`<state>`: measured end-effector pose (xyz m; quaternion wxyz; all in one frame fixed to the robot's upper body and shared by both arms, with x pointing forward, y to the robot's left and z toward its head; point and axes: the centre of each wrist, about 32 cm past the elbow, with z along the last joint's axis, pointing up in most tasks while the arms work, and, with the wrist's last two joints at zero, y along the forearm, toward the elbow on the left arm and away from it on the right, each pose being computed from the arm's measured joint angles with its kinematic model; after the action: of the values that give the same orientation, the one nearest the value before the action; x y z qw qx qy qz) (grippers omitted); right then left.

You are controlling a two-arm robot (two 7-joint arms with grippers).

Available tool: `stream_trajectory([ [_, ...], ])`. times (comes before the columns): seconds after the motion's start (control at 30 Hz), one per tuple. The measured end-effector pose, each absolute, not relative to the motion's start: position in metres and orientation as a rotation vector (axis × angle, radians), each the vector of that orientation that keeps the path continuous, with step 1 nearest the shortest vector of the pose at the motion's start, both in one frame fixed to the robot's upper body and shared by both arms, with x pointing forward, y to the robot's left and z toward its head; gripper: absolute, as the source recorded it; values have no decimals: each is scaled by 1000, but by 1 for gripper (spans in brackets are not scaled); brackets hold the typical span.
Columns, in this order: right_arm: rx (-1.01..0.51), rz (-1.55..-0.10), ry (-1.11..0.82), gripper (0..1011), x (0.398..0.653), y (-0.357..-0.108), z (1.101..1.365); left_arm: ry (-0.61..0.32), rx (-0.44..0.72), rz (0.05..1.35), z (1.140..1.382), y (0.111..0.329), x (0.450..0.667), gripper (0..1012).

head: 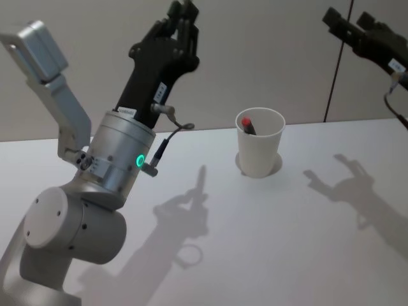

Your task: Place the pen into the pen holder.

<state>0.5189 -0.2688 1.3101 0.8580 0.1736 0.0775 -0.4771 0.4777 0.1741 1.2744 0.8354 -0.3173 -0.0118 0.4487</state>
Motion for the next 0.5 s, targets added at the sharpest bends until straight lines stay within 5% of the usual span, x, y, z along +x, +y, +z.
stream_trajectory([
  [0.5,495,-850,487,1001,515,-248,1330,-170,-498,889,1269,175,477,156],
])
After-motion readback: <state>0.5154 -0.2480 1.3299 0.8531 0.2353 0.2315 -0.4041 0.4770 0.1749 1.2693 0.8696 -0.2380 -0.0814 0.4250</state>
